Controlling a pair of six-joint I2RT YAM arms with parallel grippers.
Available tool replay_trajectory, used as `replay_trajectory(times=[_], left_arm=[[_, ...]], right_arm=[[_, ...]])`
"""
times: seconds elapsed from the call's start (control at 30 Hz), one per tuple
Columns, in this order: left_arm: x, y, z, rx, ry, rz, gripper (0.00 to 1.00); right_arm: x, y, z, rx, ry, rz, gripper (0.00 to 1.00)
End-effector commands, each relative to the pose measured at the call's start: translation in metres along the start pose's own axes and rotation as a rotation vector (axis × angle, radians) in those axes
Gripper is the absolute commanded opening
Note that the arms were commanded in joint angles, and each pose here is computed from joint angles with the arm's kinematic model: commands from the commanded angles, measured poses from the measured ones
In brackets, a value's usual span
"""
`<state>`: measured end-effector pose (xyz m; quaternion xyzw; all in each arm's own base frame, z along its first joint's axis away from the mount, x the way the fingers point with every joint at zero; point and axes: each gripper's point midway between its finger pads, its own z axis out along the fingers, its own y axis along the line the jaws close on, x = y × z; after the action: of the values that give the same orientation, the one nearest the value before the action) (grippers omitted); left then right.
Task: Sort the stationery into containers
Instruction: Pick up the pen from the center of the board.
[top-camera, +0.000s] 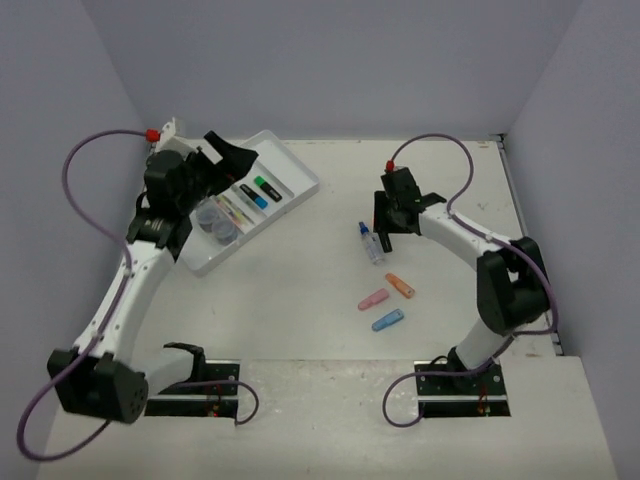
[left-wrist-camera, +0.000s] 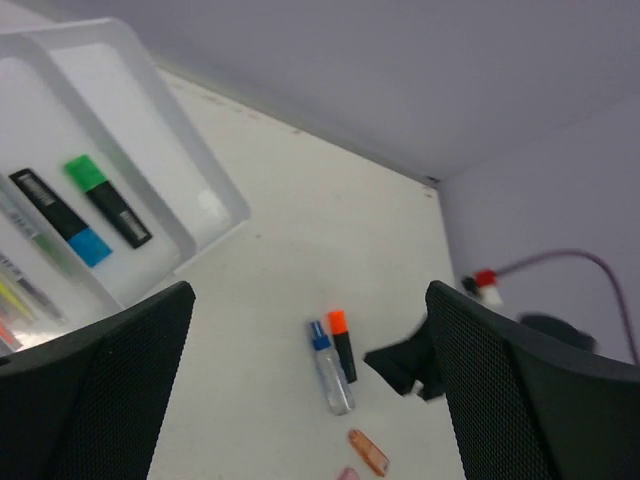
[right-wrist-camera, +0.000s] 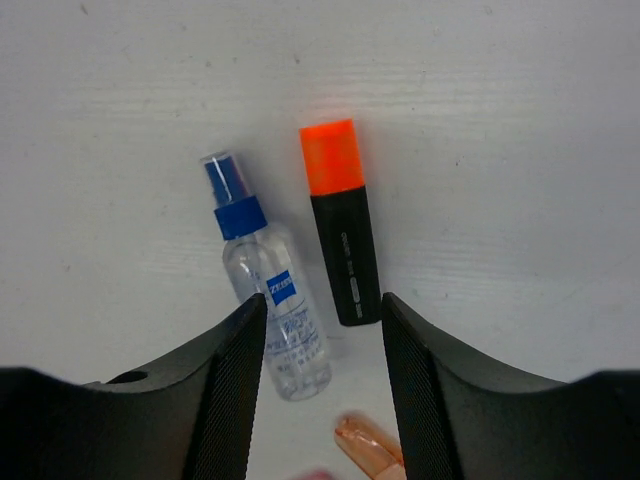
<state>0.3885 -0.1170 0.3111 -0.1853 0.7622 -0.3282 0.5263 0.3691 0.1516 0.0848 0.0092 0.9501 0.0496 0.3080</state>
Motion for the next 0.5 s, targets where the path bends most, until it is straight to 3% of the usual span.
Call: replay_trajectory(times=[0.0, 0.27, 0.47], left_arm=[[0.031, -0.012, -0.047, 0.142, 0.025, 0.114, 1.0], [0.069, 0.008, -0.087, 0.15, 0.11, 0.221, 1.0], [0.086, 0.018, -0.091, 0.156, 0.15, 0.224, 1.0]], right_arm=[[-0.004, -0.009, 0.022, 0.081, 0.053, -0.056, 0.51], [0.002, -0.015, 0.049, 0.14, 0.126, -0.082, 0.46], [0.012, -0.02, 0.052, 0.136, 0.181, -0.064, 0.44]])
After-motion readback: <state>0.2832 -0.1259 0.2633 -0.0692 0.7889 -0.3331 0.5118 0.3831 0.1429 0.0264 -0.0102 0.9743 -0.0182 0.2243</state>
